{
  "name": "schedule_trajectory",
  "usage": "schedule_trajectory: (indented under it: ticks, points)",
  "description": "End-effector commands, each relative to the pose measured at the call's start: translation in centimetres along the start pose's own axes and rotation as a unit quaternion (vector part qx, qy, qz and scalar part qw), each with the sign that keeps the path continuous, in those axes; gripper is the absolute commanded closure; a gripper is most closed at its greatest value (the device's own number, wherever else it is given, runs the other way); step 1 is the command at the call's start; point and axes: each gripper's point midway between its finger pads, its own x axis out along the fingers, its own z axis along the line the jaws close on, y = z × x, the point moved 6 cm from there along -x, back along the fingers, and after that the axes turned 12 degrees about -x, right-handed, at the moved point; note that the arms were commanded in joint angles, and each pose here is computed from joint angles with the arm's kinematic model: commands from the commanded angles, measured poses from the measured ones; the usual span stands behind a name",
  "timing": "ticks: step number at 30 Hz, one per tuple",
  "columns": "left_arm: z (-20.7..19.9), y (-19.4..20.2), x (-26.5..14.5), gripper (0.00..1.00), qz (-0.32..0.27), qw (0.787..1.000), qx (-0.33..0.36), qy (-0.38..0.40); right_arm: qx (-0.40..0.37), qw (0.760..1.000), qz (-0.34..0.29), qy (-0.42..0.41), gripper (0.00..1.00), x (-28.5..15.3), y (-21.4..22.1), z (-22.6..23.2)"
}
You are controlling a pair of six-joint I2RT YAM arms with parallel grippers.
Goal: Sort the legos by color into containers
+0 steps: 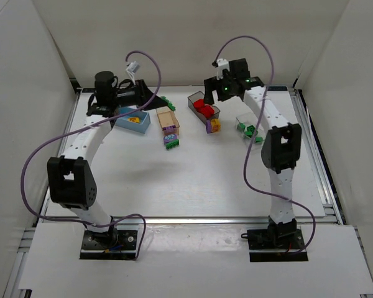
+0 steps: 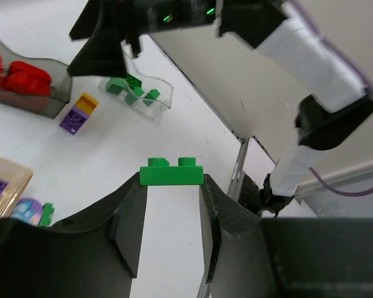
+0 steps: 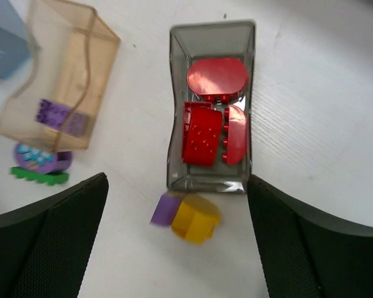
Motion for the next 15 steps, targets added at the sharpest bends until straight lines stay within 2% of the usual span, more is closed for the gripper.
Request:
schedule_trajectory:
  ticks: [1,2,4,7,10,11,15]
  points:
    - [-2.3,0.0,3.8,0.90,0.025,0.998,0.042,0.042,-0.039,0.991,-0.113,0.062,0.05,-12.8,-7.3,-0.2]
    - [-1.6,0.4,5.1,0.90,0.036,0.998,0.038,0.044,-0.028,0.992,-0.099,0.066,0.03,-13.8,-5.7,-0.8]
    - [-2.2,0.3,7.1,0.90,0.050,0.996,0.046,0.060,-0.031,0.989,-0.115,0.092,0.01,-18.3,-5.9,-0.6]
    - [-2.7,1.4,11.2,0.90,0.074,0.993,0.055,0.078,-0.014,0.987,-0.082,0.137,0.01,-22.6,-2.6,-0.6]
    - [-2.1,3.5,15.2,0.90,0.103,0.989,0.058,0.086,0.013,0.985,-0.057,0.161,0.01,-24.9,1.8,-0.8]
    - [-1.5,4.0,16.5,0.90,0.116,0.989,0.049,0.080,0.015,0.983,-0.061,0.171,0.01,-27.0,2.3,0.0]
    - [-1.9,6.5,21.3,0.90,0.133,0.984,0.092,0.074,0.047,0.982,-0.020,0.184,0.01,-29.9,6.5,1.5]
